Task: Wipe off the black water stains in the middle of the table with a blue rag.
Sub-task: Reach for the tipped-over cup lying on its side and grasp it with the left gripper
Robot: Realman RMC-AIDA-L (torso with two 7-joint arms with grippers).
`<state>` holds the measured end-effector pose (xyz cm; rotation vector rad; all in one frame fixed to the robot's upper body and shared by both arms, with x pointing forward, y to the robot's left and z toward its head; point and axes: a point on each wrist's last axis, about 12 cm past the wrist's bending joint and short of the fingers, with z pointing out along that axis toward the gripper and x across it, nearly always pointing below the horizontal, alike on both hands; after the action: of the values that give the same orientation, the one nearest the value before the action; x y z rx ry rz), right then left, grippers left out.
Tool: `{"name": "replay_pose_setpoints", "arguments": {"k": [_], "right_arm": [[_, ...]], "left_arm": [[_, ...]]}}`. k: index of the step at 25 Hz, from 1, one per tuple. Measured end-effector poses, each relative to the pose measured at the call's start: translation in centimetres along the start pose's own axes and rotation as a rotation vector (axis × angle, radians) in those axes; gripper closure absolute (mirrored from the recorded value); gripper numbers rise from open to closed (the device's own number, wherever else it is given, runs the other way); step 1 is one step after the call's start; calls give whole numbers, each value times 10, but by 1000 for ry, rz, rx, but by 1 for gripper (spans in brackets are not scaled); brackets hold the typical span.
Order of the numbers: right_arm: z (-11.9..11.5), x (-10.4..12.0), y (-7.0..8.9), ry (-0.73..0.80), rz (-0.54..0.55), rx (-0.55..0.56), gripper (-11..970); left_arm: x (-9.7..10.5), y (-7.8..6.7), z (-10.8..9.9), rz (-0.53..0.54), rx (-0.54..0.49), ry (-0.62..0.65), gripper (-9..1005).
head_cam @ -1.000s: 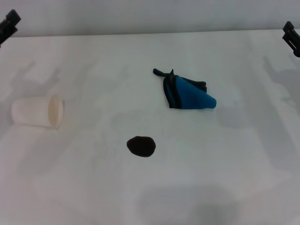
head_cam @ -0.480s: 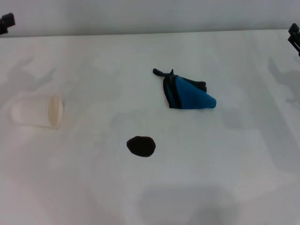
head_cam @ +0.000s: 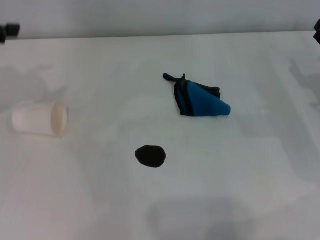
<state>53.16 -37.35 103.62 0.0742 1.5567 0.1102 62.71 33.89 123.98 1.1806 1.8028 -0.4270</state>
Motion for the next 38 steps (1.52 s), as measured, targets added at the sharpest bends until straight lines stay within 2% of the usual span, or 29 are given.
{"name": "replay_pose_setpoints", "arguments": {"k": [4, 8, 15, 23, 27, 38], "right_arm": [[-4, -1, -5, -11, 11, 21, 111], [-13, -1, -8, -35, 58, 25, 112], [-35, 9, -4, -55, 168, 30, 114], [-45, 20, -1, -24, 219, 64, 117], [-44, 20, -1, -24, 220, 64, 118], [-43, 17, -7, -43, 226, 99, 122]], "left_arm": [[-15, 0, -2, 44, 98, 149, 109], [-18, 1, -2, 114, 104, 277, 109], [-11, -11, 9, 214, 192, 412, 109], [12, -31, 41, 317, 250, 566, 108], [17, -39, 56, 360, 248, 606, 108], [15, -42, 80, 460, 213, 645, 109]]}}
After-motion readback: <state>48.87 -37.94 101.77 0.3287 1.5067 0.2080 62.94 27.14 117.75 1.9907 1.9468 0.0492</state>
